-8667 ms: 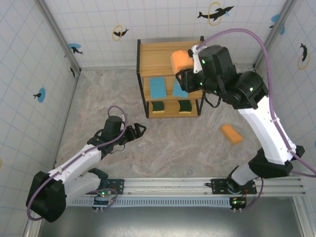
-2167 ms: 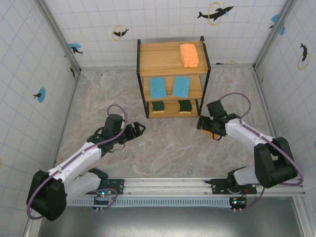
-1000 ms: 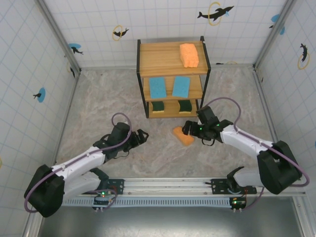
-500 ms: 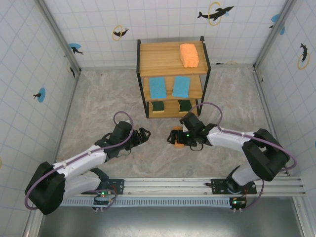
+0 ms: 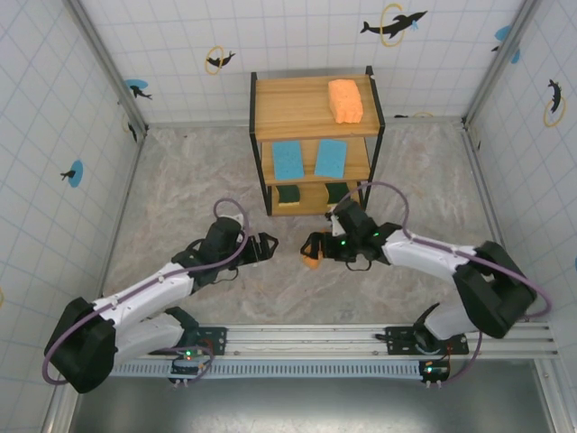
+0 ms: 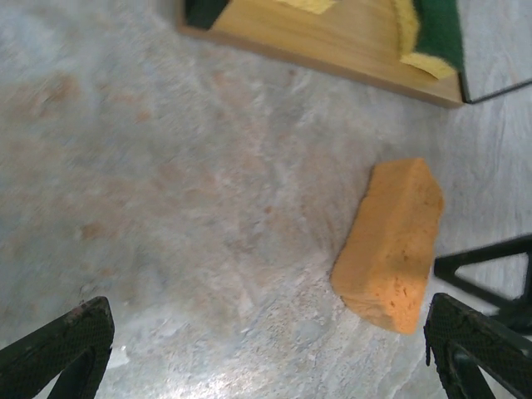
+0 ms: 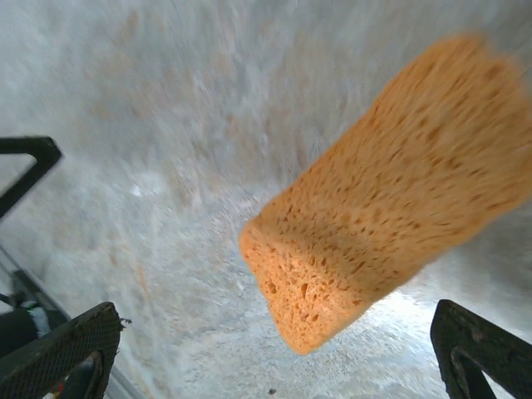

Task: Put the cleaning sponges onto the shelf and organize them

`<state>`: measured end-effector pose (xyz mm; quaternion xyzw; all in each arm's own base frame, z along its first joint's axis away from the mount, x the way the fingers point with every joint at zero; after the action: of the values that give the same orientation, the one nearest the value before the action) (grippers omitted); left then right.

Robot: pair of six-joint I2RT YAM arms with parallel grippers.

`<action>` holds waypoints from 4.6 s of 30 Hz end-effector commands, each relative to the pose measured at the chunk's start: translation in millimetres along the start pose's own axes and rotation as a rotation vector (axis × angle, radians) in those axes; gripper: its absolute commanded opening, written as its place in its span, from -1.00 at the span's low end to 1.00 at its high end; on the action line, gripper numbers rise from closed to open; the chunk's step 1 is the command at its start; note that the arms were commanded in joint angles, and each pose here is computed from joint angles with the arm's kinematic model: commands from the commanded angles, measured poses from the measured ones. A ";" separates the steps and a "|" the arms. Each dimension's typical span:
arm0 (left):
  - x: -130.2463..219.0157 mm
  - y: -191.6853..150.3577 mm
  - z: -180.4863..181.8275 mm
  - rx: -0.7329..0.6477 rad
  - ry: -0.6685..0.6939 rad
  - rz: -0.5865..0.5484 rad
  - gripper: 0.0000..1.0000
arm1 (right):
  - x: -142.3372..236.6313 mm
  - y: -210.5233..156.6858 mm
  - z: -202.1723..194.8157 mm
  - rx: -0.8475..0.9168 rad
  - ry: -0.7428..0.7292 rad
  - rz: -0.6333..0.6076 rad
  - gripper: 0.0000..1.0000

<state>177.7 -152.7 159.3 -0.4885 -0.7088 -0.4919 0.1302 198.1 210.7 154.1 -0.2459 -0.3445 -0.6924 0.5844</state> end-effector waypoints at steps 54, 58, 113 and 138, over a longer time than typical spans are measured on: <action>-87.4 -38.5 -98.4 -0.661 0.089 0.086 0.95 | 110.1 9.3 -78.7 -0.240 -0.018 -0.261 0.99; -93.6 -40.6 -99.2 -0.687 0.118 0.099 0.95 | 110.0 7.9 -80.1 -0.243 -0.018 -0.261 0.99; -71.0 -18.2 -126.8 -0.688 0.233 0.080 -0.27 | 108.7 4.7 -92.1 -0.275 -0.033 -0.256 0.99; 109.4 97.9 -191.5 -0.498 0.165 -0.302 -0.35 | 103.2 2.4 -92.5 -0.267 0.012 -0.230 0.99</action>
<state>152.9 -255.5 357.4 -0.3703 -0.6009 -0.7083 -0.0089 188.8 74.3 175.7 -0.2800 -0.2734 -0.7964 0.4611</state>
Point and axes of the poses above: each hand's point on the last joint's axis, 136 mm out from that joint toward the fingers, its own x axis back along the fingers, its own z axis along the line the jaws close on, y = z × x, the point moved 10 cm from there along x, back along the fingers, and after that the axes turned 9 degrees about -x, right-handed, at the moved point
